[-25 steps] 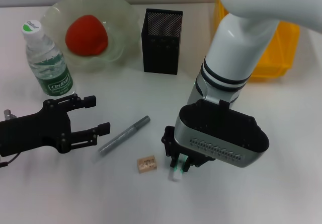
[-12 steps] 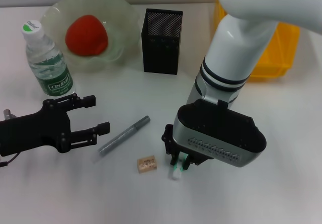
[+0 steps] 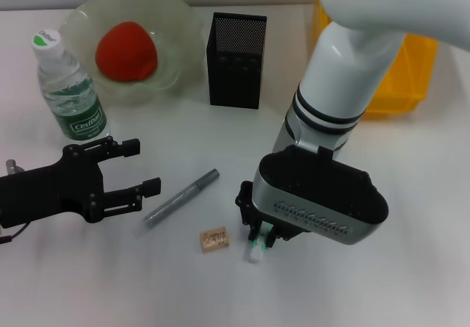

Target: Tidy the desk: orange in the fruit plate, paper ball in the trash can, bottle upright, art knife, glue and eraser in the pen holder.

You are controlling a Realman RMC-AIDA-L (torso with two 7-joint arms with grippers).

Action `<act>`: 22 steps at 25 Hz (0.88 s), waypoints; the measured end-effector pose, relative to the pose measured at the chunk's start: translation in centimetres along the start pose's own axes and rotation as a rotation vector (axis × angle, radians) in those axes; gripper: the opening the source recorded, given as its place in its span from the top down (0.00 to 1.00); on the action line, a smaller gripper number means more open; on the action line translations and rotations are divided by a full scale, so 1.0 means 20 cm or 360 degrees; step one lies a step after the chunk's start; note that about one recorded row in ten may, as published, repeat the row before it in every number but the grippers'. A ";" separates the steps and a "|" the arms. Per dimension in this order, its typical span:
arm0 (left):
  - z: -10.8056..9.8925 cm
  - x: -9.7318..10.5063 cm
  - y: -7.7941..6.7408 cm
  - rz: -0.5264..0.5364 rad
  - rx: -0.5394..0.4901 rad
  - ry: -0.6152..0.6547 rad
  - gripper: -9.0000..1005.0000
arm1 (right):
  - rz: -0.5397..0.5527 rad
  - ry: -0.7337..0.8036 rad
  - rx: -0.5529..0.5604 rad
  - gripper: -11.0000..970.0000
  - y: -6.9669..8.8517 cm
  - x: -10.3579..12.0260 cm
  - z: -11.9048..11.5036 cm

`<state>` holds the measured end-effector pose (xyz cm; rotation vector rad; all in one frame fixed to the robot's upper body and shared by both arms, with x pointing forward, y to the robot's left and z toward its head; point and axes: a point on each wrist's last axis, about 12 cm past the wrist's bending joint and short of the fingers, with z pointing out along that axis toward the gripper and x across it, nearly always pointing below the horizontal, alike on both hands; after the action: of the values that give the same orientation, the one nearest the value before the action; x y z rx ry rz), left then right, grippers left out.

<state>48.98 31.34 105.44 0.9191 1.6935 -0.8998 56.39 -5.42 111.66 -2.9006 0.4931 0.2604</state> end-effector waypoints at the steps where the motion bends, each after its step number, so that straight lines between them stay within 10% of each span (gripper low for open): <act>1: 0.00 0.00 0.00 0.0000 0.0000 0.0000 0.22 | 0.0001 -0.0001 0.0005 0.80 0.00 0.00 0.00; 13: -0.04 -0.01 0.01 -0.0004 -0.0032 -0.0040 0.22 | 0.0231 -0.0128 0.0148 0.80 0.04 0.02 -0.12; 22: -0.08 -0.03 0.00 -0.0007 -0.0020 -0.0100 0.25 | 0.0646 -0.0366 0.0606 0.80 0.18 0.11 -0.23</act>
<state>48.46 32.69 106.34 0.8707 1.6462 -0.9109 57.85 -10.48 115.19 -2.3473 0.9680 0.4899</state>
